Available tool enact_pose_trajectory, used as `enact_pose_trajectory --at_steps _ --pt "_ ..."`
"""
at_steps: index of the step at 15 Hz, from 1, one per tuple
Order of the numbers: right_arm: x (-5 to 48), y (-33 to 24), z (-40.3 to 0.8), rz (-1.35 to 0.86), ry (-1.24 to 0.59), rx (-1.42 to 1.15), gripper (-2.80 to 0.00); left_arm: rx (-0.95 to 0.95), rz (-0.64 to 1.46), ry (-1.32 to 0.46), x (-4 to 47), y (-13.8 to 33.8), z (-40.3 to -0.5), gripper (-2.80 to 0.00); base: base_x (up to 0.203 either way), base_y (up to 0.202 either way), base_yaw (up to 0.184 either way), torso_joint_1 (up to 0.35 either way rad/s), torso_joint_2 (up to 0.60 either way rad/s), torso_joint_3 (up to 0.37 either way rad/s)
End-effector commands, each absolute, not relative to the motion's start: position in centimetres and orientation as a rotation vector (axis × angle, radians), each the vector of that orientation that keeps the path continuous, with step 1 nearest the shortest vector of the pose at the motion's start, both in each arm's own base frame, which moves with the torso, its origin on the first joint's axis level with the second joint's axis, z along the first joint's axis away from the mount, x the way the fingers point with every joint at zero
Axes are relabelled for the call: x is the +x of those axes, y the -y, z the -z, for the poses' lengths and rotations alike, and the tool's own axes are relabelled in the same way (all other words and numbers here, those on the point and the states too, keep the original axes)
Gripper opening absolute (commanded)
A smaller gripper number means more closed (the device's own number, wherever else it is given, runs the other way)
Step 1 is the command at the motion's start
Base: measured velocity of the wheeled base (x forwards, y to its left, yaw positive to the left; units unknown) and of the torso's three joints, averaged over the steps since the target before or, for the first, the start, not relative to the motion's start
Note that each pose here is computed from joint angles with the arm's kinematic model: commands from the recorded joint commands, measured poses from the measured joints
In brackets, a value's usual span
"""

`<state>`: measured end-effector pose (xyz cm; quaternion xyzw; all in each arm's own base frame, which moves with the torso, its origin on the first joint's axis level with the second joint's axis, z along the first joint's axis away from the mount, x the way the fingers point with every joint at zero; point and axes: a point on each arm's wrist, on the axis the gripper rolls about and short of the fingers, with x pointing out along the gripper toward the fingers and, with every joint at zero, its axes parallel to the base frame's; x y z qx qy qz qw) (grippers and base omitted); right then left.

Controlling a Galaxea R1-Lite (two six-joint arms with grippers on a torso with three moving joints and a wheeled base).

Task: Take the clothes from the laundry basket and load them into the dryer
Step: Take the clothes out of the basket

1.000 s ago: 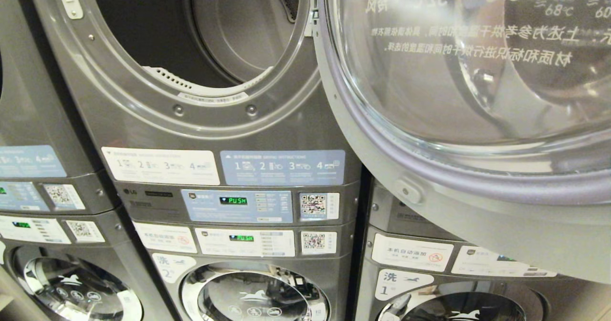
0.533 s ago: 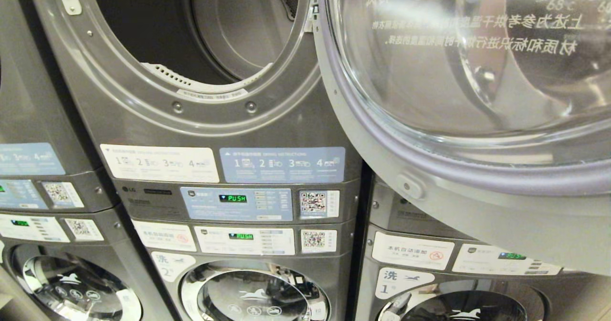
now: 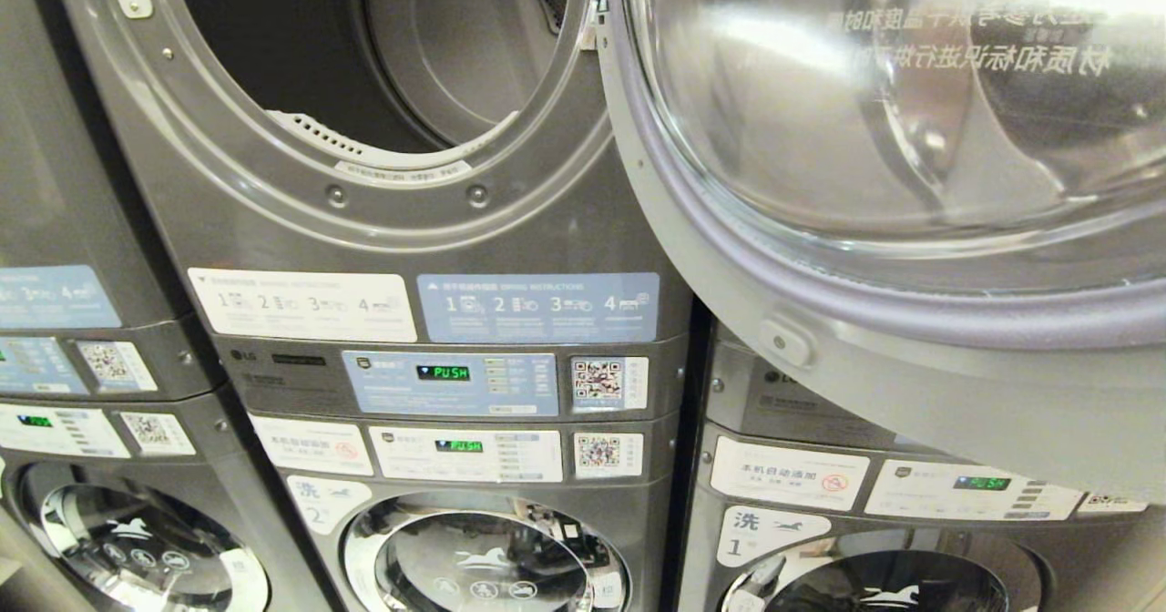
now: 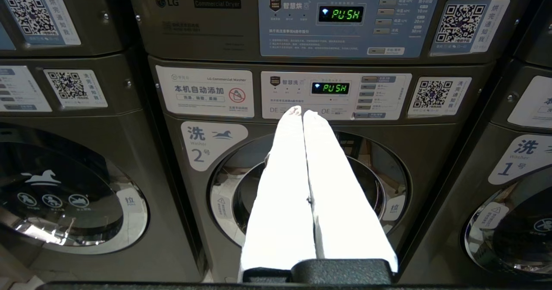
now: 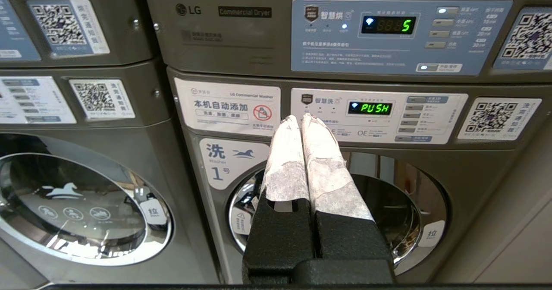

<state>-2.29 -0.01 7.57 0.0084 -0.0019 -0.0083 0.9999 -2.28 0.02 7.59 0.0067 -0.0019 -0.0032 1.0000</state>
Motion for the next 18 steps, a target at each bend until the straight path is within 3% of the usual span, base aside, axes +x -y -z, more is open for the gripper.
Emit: enact_pose_trajectory --at_steps 1,18 --pt "-2.28 0.01 -7.58 0.016 0.003 0.017 -2.8 0.014 0.006 0.005 -2.28 -0.02 -7.6 -2.8 0.0 0.0 0.0 -0.046 0.12 0.061" --pt "-2.28 0.01 -7.58 0.015 0.003 0.017 -2.8 0.014 0.006 0.005 -2.28 -0.02 -7.6 -2.8 0.0 0.0 0.0 -0.072 0.17 0.088"
